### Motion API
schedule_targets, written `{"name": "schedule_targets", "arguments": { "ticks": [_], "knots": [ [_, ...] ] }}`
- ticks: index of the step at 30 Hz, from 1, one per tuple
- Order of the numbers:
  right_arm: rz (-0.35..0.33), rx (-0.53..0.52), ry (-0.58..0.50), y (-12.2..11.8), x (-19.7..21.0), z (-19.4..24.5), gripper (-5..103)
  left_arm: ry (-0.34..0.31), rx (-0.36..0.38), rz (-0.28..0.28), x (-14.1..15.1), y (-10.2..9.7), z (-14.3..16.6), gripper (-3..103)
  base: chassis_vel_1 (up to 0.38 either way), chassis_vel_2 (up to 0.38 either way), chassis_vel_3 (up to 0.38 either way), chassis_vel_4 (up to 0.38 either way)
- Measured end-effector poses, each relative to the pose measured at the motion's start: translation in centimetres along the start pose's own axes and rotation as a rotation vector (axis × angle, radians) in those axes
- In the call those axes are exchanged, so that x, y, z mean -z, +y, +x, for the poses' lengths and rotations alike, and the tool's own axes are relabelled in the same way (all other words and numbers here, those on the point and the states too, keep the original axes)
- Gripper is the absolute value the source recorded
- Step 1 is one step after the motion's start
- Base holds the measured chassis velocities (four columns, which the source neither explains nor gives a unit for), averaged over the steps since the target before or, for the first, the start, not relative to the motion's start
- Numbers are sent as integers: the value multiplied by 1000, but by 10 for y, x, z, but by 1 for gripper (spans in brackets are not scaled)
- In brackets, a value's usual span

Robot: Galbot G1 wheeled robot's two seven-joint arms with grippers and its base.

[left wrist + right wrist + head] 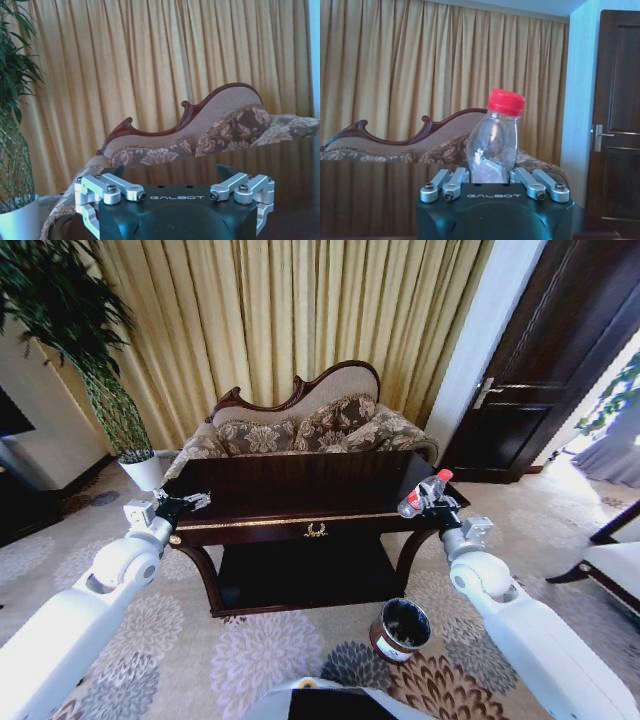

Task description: Move to the front of the table and place the trash on the table into the trash bin.

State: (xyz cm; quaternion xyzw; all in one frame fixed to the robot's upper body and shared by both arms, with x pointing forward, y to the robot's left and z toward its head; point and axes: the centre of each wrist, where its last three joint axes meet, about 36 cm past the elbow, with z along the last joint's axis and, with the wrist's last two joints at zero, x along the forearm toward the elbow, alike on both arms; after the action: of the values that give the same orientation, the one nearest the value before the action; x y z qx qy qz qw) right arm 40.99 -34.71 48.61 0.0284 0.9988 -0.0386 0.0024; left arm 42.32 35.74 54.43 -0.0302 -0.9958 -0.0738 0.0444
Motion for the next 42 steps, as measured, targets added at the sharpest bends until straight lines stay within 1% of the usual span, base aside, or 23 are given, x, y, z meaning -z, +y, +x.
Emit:
{"name": "schedule_targets", "arguments": {
  "ticks": [10,13,15,16,19,20,23,24,27,28,30,31,33,34,35,36,38,39,42],
  "knots": [
    [26,-6,-2,7,-13,0,30,3,-8,11,-4,-3,0,100,144,-154,-140,150],
    [40,-10,17,6,-19,1,30,2,-9,14,-5,-4,1,100,22,-7,-14,19],
    [68,4,54,4,-31,5,30,0,-10,18,-8,-4,1,100,0,0,0,0],
    [68,4,54,4,-31,5,30,0,-10,18,-8,-4,1,100,0,0,0,0],
    [116,5,104,-1,-55,10,30,2,-13,23,-12,-6,3,100,0,0,0,0],
    [116,5,104,-1,-55,10,30,2,-13,23,-12,-6,3,100,0,0,0,0],
    [157,-27,158,-8,-85,9,30,0,-14,27,-13,-6,4,100,0,0,0,0],
    [157,-27,158,-8,-85,9,30,0,-14,27,-13,-6,4,100,0,0,0,0],
    [193,-54,198,-19,-117,7,30,1,-13,30,-14,-5,6,100,0,0,0,0],
    [193,-54,198,-19,-117,7,30,1,-13,30,-14,-5,6,100,0,0,0,0],
    [206,-78,234,-25,-139,5,30,1,-13,31,-16,-4,7,100,0,0,0,0],
    [206,-78,234,-25,-139,5,30,1,-13,31,-16,-4,7,100,0,0,0,0],
    [230,-95,259,-32,-168,3,30,-1,-13,32,-16,-2,9,100,0,0,0,0],
    [237,-98,268,-34,-177,2,30,-1,-11,32,-16,-1,9,100,0,0,0,0],
    [237,-98,268,-34,-177,2,30,-1,-11,32,-16,-1,9,100,0,0,0,0],
    [241,-111,290,-36,-192,2,30,-2,-8,32,-17,1,10,100,0,0,0,0],
    [240,-128,325,-36,-214,1,30,2,-8,31,-19,3,13,100,0,0,0,0],
    [240,-128,325,-36,-214,1,30,2,-8,31,-19,3,13,100,0,0,0,0],
    [240,-152,359,-33,-244,0,30,5,-13,26,-21,6,17,100,0,0,0,0]
  ]
}}
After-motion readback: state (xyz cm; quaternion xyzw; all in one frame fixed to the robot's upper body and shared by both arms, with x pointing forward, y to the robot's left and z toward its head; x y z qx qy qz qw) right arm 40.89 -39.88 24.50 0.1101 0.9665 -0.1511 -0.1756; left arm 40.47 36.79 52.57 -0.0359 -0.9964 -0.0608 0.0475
